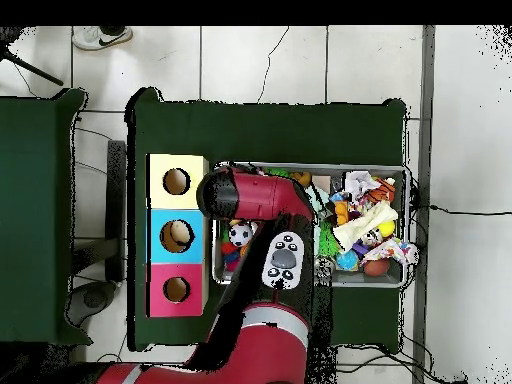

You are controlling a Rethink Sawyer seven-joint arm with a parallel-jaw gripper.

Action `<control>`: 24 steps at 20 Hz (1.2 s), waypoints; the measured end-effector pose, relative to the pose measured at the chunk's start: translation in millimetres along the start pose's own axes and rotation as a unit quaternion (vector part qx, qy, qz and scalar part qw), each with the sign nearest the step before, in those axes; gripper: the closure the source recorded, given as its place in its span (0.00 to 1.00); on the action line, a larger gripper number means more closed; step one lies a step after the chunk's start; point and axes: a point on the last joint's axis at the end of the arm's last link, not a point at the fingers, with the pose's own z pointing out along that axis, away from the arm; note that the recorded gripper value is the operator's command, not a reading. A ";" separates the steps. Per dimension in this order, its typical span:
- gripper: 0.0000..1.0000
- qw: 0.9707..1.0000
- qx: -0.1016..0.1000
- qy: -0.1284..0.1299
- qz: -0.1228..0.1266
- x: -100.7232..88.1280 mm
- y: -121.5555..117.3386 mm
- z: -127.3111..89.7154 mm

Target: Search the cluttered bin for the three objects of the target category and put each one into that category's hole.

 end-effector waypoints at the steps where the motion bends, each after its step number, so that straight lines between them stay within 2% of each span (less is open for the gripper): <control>1: 0.00 1.000 0.001 -0.001 -0.003 -5.6 -1.0 -2.7; 7: 0.00 1.000 0.001 -0.003 -0.001 -12.9 -8.8 -5.2; 13: 0.00 1.000 0.002 -0.001 0.001 -11.7 -17.4 -2.2; 24: 0.00 1.000 -0.001 -0.002 -0.005 -11.7 -8.2 -2.7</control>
